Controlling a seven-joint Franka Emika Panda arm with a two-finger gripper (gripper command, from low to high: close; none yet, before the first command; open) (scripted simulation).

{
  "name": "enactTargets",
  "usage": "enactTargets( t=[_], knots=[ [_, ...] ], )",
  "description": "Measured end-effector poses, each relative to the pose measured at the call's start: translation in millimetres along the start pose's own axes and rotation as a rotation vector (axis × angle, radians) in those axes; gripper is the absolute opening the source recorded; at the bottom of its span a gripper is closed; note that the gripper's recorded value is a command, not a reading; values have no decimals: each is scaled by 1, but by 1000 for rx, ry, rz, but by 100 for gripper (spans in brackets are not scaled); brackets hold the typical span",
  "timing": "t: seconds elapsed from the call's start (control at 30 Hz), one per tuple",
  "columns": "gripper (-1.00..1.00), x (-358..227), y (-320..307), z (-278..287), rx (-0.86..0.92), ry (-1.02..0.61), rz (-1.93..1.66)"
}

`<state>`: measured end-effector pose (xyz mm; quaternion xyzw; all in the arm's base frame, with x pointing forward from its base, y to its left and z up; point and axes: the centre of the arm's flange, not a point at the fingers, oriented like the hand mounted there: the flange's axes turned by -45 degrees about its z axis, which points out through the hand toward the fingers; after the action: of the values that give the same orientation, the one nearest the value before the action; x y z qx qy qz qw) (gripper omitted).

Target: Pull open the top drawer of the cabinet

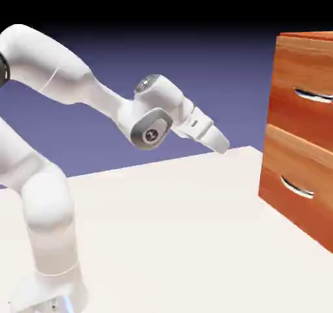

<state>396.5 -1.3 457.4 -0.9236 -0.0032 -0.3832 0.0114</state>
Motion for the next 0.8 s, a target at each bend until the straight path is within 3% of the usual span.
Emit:
enactTargets(
  t=[0.8],
  knots=[
    [0, 22, 105, 136, 76, -131, 973]
  ],
)
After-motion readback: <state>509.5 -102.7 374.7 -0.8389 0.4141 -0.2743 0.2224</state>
